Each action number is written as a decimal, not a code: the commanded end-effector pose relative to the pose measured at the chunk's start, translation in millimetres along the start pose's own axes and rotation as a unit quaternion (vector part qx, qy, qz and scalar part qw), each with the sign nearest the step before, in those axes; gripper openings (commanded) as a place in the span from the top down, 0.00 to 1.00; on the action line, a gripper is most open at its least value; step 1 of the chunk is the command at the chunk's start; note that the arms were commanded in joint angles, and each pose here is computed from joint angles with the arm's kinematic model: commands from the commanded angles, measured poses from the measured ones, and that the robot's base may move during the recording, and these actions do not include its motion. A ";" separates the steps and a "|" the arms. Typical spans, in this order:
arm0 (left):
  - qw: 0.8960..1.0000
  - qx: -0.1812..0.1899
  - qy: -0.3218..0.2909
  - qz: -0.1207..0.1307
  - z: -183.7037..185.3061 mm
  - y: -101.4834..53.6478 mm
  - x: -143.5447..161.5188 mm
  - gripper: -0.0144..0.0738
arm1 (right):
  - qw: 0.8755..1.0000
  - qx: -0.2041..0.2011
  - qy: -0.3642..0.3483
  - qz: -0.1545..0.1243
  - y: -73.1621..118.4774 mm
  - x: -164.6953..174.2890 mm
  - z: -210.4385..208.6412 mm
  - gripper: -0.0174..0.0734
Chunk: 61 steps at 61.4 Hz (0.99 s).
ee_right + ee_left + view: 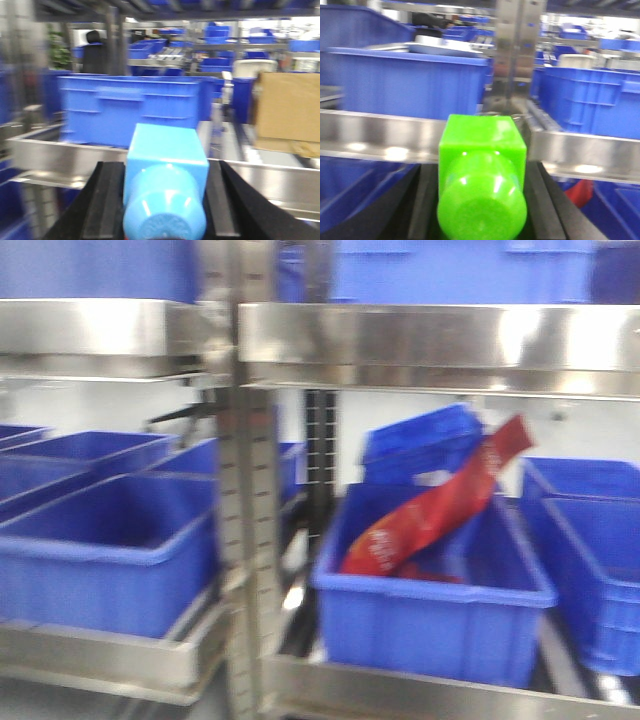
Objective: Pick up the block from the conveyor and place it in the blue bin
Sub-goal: 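Drive up to the steel shelving with blue bins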
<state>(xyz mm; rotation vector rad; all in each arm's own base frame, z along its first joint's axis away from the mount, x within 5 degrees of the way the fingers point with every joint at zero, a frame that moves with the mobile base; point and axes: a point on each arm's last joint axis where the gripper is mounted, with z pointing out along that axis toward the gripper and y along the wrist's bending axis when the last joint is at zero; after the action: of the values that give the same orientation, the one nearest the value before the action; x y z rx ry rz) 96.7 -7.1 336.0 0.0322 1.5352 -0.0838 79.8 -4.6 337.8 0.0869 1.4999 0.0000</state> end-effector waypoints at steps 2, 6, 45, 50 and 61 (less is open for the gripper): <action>1.000 0.002 -0.011 -0.002 -0.6 -0.5 -2.2 0.96 | 1.000 0.000 -0.013 -0.008 0.0 -2.2 -1.2 0.99; 1.000 0.002 -0.011 -0.002 -0.6 -0.5 -2.2 0.96 | 1.000 0.000 -0.013 -0.008 0.0 -2.2 -1.2 0.99; 1.000 0.002 -0.011 -0.002 -0.6 -0.5 -2.2 0.96 | 1.000 0.000 -0.013 -0.008 0.0 -2.2 -1.2 0.99; 1.000 0.002 -0.011 -0.002 -0.6 -0.5 -2.2 0.96 | 1.000 0.000 -0.013 -0.008 0.0 -2.2 -1.2 0.99; 1.000 0.002 -0.011 -0.002 -0.6 -0.5 -2.2 0.96 | 1.000 0.000 -0.013 -0.008 0.0 -2.2 -1.2 0.99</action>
<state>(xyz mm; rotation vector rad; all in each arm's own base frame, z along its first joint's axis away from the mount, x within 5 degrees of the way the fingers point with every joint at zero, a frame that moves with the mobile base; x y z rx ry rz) 96.7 -7.1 336.0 0.0322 1.5352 -0.0838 79.8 -4.6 337.8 0.0869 1.4999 0.0000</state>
